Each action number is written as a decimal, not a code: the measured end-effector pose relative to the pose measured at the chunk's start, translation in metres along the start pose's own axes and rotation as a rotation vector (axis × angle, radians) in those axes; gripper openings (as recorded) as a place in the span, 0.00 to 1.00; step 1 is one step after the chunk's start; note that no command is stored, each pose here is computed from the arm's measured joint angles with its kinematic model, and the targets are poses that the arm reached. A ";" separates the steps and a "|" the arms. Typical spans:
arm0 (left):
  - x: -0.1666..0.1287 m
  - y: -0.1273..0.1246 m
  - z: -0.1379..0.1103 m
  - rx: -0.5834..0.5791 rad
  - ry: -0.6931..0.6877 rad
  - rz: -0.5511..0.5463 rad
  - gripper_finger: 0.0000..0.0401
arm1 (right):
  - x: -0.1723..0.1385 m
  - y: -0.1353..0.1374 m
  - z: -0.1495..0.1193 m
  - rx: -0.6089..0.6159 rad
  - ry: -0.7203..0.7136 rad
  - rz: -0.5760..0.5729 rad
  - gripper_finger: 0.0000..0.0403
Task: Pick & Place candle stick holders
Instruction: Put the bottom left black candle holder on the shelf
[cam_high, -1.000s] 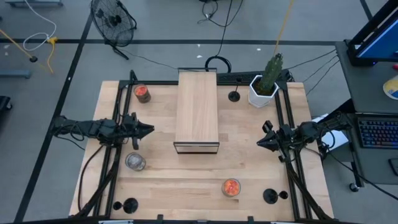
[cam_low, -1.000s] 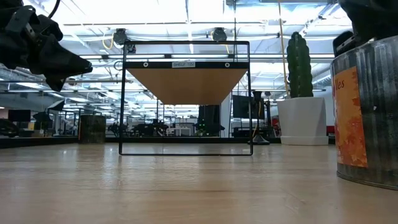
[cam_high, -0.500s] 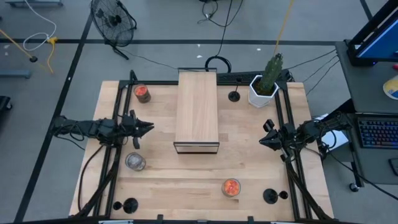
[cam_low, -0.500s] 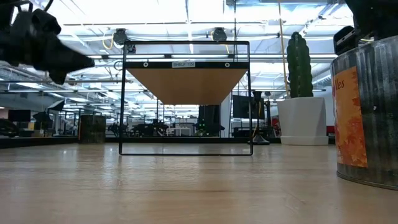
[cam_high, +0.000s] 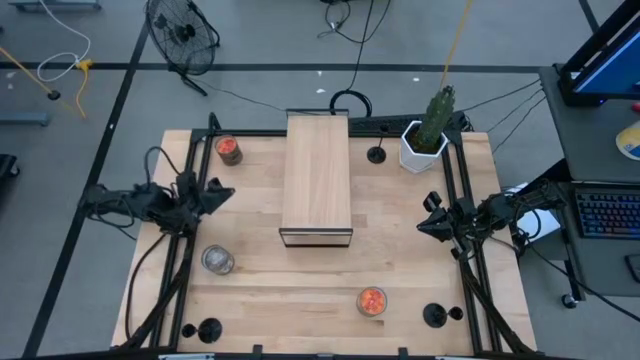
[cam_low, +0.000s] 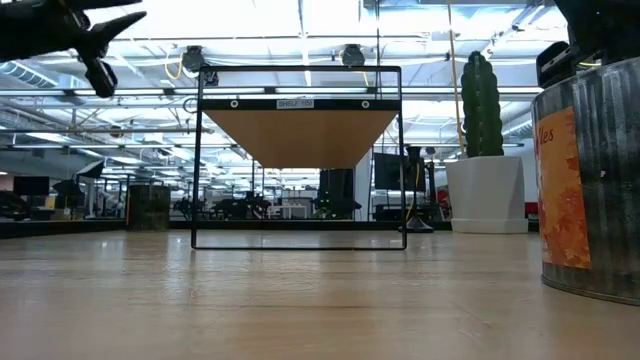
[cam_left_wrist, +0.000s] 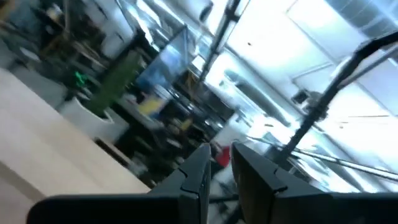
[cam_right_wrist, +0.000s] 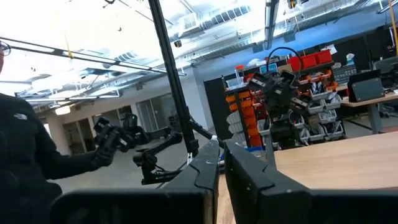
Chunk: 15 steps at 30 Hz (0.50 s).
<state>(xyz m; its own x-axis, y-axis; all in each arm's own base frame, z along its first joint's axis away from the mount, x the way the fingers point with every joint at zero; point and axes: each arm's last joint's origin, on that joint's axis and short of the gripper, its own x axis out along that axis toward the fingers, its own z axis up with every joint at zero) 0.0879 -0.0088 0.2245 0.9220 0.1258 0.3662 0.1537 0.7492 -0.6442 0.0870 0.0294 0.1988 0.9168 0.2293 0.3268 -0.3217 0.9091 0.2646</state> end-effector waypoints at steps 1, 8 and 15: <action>0.002 -0.002 0.000 -0.014 0.017 0.009 0.17 | 0.000 0.000 0.000 0.000 0.000 0.000 0.04; 0.040 -0.024 0.001 -0.050 0.259 0.180 0.17 | 0.000 0.001 0.004 0.004 -0.041 0.011 0.04; 0.086 -0.055 -0.005 -0.148 0.796 0.476 0.17 | 0.000 0.002 0.007 0.007 -0.065 0.017 0.04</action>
<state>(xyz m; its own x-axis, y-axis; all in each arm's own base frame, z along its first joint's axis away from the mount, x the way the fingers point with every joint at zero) 0.1604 -0.0428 0.2878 0.8628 -0.1249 -0.4900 -0.3093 0.6363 -0.7067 0.0848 0.0285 0.2052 0.8941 0.2210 0.3895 -0.3384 0.9030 0.2646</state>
